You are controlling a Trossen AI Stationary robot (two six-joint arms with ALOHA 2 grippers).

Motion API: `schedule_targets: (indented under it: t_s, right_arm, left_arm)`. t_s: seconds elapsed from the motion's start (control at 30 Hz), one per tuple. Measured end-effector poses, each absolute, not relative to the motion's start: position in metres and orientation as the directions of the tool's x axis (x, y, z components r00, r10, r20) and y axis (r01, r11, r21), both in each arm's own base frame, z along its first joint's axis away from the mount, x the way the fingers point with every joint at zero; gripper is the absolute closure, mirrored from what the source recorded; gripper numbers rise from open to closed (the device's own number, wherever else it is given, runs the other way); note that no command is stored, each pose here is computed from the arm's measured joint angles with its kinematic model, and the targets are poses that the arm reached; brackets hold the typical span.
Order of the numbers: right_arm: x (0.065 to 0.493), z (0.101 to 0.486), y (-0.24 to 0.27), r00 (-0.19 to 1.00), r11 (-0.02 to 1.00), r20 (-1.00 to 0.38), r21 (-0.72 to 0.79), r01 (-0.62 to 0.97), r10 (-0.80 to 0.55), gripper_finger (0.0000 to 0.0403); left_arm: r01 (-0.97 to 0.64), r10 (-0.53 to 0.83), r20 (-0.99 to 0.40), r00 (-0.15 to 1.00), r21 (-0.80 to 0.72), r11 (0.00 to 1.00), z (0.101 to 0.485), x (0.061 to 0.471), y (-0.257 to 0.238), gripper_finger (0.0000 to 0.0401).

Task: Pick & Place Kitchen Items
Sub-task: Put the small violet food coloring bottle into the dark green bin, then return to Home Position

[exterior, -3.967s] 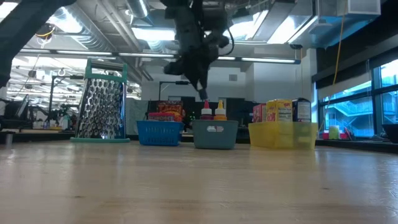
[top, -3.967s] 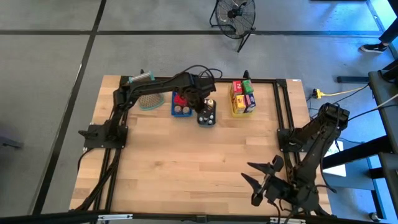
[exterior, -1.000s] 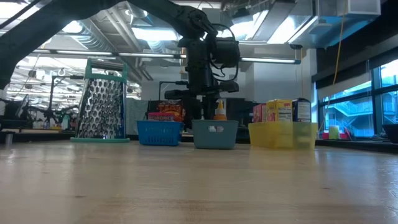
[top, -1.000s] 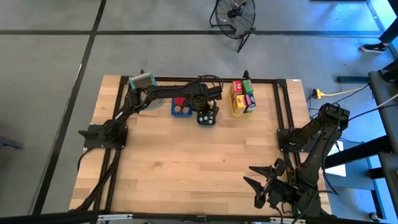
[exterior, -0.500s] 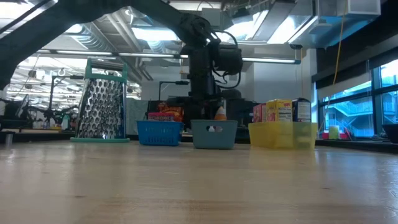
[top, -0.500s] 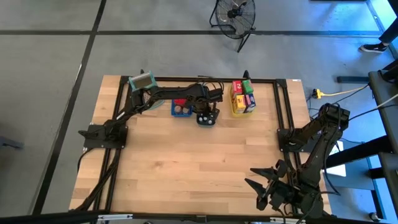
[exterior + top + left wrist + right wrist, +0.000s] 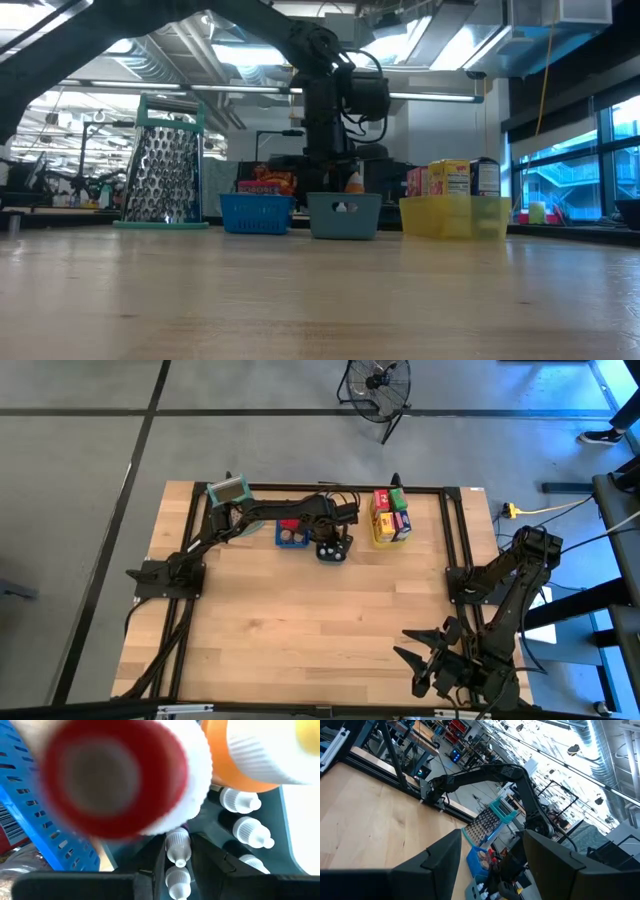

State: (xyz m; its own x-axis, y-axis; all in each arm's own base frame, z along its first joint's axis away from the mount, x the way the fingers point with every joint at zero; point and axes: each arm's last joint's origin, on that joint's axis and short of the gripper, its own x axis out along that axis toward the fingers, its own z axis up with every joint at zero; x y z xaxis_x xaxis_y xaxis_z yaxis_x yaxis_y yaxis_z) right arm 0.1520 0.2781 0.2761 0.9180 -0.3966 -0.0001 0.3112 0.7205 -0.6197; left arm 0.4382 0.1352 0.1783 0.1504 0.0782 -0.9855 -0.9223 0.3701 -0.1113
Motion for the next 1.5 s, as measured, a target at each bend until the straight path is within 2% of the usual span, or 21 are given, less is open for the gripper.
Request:
schedule_targets:
  t_s: [0.6, 0.77, 1.03, 1.2, 1.33, 1.5]
  right_arm:
    - [0.152, 0.276, 0.278, 0.918, 0.721, 0.000, -0.620, 0.311, -0.396, 0.0186]
    - [0.152, 0.276, 0.278, 0.918, 0.721, 0.000, -0.620, 0.311, -0.396, 0.0186]
    - [0.152, 0.276, 0.278, 0.918, 0.721, 0.000, -0.620, 0.311, -0.396, 0.0186]
    - [0.151, 0.276, 0.279, 0.926, 0.732, -0.002, -0.613, 0.297, -0.377, 0.0186]
    - [0.150, 0.276, 0.280, 0.936, 0.767, -0.005, -0.575, 0.285, -0.352, 0.0186]
    - [0.152, 0.276, 0.280, 0.933, 0.748, -0.005, -0.600, 0.285, -0.359, 0.0186]
  left_arm:
    - [-0.917, 0.075, -0.986, 0.152, -0.112, 0.382, 0.179, 0.438, 0.135, 0.0258]
    - [-0.909, 0.088, -0.977, 0.193, -0.145, 0.391, 0.192, 0.443, 0.136, 0.0249]
    - [-0.874, 0.057, -0.963, 0.262, -0.212, 0.438, 0.219, 0.451, 0.131, 0.0255]
    - [-0.861, 0.056, -0.965, 0.256, -0.202, 0.466, 0.241, 0.449, 0.130, 0.0262]
    - [-0.839, 0.057, -0.973, 0.223, -0.162, 0.519, 0.263, 0.442, 0.130, 0.0272]
    - [-0.803, 0.048, -0.989, 0.142, -0.086, 0.589, 0.291, 0.426, 0.123, 0.0289]
